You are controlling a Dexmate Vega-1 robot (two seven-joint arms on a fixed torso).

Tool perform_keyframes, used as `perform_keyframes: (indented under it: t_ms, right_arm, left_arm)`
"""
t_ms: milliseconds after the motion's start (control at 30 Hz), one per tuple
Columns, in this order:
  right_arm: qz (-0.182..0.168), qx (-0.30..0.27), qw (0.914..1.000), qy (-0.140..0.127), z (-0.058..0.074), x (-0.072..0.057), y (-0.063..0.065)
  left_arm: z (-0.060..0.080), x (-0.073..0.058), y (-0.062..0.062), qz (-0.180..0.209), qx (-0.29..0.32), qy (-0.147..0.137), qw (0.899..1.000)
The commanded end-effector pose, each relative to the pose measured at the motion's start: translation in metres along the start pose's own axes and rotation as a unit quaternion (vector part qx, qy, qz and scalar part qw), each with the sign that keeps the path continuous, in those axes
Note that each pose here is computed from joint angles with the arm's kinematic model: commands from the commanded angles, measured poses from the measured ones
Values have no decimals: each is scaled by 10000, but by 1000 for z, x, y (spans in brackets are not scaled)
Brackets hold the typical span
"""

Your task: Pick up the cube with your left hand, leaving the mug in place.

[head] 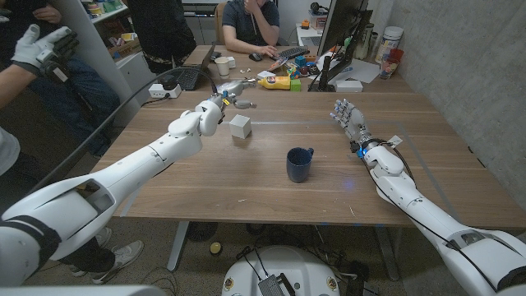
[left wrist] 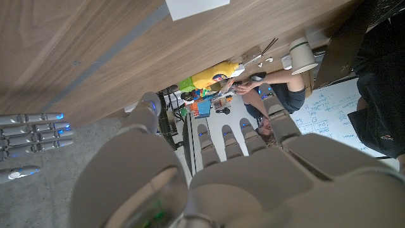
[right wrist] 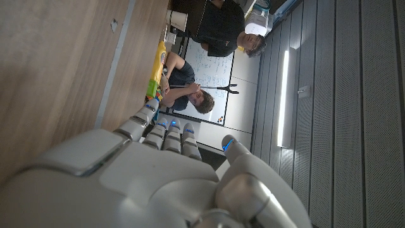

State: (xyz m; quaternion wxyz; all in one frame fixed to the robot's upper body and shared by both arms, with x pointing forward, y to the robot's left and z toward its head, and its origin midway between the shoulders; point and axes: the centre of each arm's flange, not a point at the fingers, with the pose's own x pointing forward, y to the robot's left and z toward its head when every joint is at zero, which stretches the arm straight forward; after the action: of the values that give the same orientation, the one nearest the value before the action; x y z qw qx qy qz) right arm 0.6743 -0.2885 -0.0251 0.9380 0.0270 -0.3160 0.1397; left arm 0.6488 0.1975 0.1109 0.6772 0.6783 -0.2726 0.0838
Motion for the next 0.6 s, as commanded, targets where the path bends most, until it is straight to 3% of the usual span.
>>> perform_keyframes:
  t_ms: [33,600]
  right_arm:
    - [-26,-38,10000,-7,0,-1,0]
    - [-45,-97,9999,-101,6,-2,-4]
  left_arm:
    - [-2,-1,-12,-498,361,295,9977]
    - [-8,3,-34,-1119,417,533,9914]
